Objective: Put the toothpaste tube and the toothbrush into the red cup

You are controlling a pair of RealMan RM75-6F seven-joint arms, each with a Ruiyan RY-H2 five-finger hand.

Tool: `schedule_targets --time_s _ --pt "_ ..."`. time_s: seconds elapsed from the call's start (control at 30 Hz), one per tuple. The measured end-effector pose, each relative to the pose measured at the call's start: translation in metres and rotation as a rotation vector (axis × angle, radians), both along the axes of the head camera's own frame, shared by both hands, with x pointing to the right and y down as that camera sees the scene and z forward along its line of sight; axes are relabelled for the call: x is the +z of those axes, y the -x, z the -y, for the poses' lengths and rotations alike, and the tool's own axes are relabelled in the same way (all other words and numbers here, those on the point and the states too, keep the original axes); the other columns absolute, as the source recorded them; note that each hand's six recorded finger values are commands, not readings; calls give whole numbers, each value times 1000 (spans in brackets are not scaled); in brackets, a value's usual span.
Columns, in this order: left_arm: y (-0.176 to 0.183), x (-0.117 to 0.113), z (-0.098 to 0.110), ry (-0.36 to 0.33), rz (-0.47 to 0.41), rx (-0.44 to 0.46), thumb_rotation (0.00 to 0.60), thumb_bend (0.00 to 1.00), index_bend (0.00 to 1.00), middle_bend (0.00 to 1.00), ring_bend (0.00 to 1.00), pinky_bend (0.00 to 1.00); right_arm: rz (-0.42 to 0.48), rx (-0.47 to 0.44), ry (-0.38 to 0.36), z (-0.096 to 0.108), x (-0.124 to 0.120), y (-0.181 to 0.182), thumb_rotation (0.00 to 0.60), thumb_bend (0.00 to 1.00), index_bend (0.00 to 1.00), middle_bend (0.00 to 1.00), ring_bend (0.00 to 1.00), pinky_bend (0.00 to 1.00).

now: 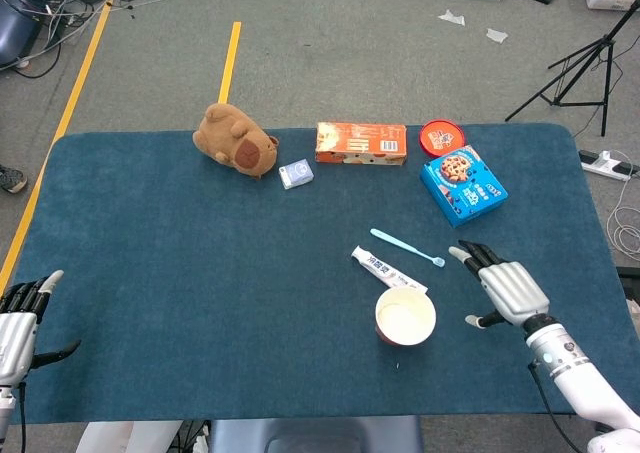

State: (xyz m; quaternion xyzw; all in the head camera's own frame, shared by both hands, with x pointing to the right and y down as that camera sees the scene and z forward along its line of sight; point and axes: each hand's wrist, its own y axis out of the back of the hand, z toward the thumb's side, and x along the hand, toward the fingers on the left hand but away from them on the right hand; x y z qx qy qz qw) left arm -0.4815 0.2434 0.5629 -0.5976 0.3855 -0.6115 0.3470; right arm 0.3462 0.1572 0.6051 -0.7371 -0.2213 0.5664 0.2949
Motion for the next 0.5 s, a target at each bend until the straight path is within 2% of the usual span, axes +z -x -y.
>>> schedule_targets --time_s 0.23,0.37,0.5 --pt "-2 2 -1 6 1 6 600 0 29 166 155 136 81 126 129 -30 6 -9 600 0 0 0 0 243" --pt "-3 3 -1 8 -2 8 600 0 30 166 156 136 130 186 198 -50 16 -13 600 0 0 0 0 235" --pt "-3 3 -1 10 -5 7 600 0 30 166 155 136 147 202 248 -65 30 -15 600 0 0 0 0 226"
